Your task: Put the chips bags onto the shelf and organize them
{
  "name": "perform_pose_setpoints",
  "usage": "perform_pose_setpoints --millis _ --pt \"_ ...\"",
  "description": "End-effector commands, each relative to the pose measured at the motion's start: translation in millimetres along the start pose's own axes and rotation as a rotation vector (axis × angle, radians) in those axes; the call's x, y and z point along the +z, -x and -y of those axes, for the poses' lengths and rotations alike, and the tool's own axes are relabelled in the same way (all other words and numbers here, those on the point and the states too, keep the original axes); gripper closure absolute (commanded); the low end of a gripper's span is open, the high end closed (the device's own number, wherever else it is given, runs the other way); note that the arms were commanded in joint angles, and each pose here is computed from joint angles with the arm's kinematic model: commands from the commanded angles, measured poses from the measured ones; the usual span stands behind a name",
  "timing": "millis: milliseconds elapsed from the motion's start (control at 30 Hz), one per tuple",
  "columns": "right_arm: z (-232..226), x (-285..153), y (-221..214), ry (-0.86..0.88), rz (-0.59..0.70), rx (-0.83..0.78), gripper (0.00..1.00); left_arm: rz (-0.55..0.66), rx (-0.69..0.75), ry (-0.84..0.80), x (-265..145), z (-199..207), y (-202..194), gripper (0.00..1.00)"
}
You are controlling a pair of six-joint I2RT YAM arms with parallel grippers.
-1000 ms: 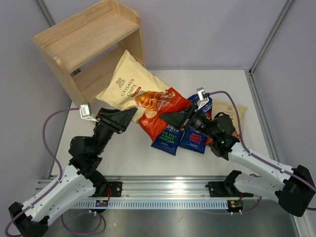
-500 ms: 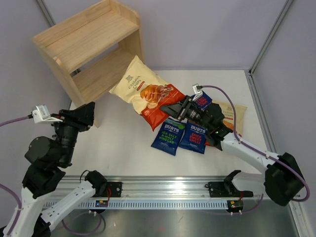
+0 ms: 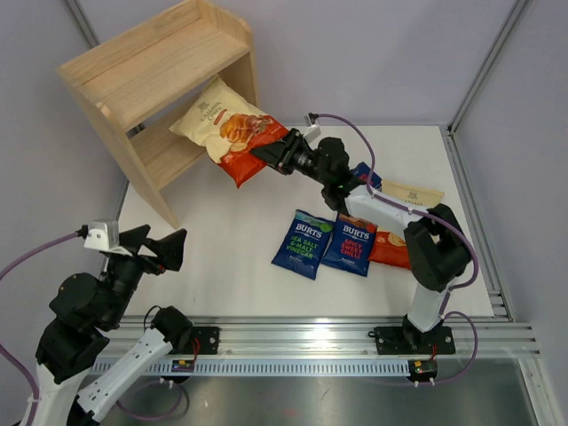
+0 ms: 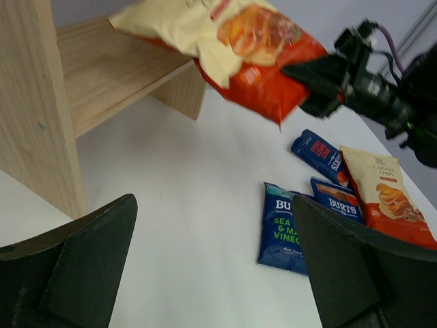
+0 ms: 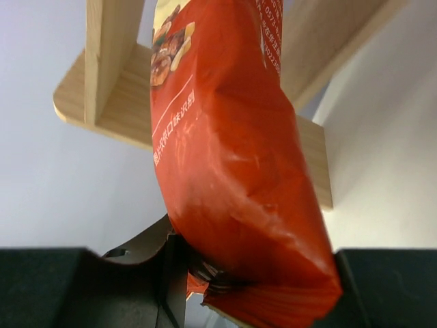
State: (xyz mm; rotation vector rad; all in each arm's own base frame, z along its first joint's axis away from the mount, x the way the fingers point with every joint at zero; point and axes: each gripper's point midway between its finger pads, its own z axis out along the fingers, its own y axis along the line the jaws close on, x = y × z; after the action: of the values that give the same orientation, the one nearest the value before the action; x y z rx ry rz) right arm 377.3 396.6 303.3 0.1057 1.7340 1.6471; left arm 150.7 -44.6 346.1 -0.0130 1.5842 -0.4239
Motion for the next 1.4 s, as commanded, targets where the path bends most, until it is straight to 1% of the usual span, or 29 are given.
perform_pose_setpoints --millis 0,33,100,167,200,233,267,333,367,433,467,600,633,667,700,733,800,933,1067,1133,1233,1367 --pt "-32 36 32 0.087 0.05 0.005 0.9 0.048 0.036 -0.072 1 7 -8 0.01" --pt "-28 54 37 0.094 0.052 0.015 0.9 0.049 0.033 -0.073 1 5 -16 0.01" --pt "-14 71 44 0.045 0.071 0.046 0.89 0.06 0.016 -0.057 3 1 -20 0.01" --pt "-9 92 53 0.036 0.102 0.052 0.87 0.066 0.01 -0.02 1 -6 -20 0.01" --pt "16 102 47 -0.016 0.091 0.063 0.85 0.069 0.011 -0.004 1 -9 -20 0.01" --pt "-3 112 57 0.021 0.11 0.035 0.85 0.073 0.012 0.007 -1 -12 -20 0.01" --pt "6 120 53 -0.02 0.103 0.041 0.85 0.078 0.007 0.014 -2 -14 -19 0.01" --pt "7 139 57 -0.012 0.106 0.024 0.84 0.086 0.007 -0.004 -3 -12 -20 0.01" --pt "17 144 56 -0.049 0.107 0.02 0.84 0.094 0.002 -0.008 -5 -12 -19 0.01" --pt "25 157 63 -0.068 0.125 -0.009 0.81 0.1 0.0 -0.006 -7 -13 -18 0.01" --pt "37 160 63 -0.114 0.124 -0.011 0.81 0.108 -0.002 -0.006 -8 -14 -18 0.01" --pt "49 170 67 -0.154 0.143 -0.039 0.76 0.115 -0.005 -0.012 -9 -14 -17 0.01" --pt "57 168 65 -0.187 0.132 -0.041 0.73 0.115 -0.005 -0.013 -9 -13 -17 0.01" --pt "62 167 65 -0.212 0.136 -0.042 0.63 0.114 -0.005 -0.014 -9 -13 -17 0.01" --pt "62 164 65 -0.228 0.135 -0.043 0.58 0.112 -0.004 -0.012 -8 -13 -18 0.01" --pt "63 162 66 -0.238 0.136 -0.05 0.49 0.11 -0.004 -0.01 -8 -13 -18 0.01" --pt "60 157 64 -0.261 0.128 -0.061 0.4 0.106 -0.002 -0.009 -7 -13 -19 0.01" --pt "68 141 63 -0.37 0.095 -0.101 0.32 0.1 -0.002 -0.006 -7 -13 -19 0.01" --pt "64 129 61 -0.403 0.064 -0.125 0.18 0.105 -0.002 -0.004 -8 -14 -19 0.01" --pt "66 124 58 -0.421 0.041 -0.133 0.13 0.1 0.0 -0.003 -7 -14 -20 0.01" --pt "62 116 62 -0.425 0.038 -0.15 0.01 0.09 0.002 0.003 -5 -14 -21 0.01" --pt "41 101 66 -0.382 0.028 -0.188 0.01 0.065 0.01 0.0 -1 -12 -24 0.01"
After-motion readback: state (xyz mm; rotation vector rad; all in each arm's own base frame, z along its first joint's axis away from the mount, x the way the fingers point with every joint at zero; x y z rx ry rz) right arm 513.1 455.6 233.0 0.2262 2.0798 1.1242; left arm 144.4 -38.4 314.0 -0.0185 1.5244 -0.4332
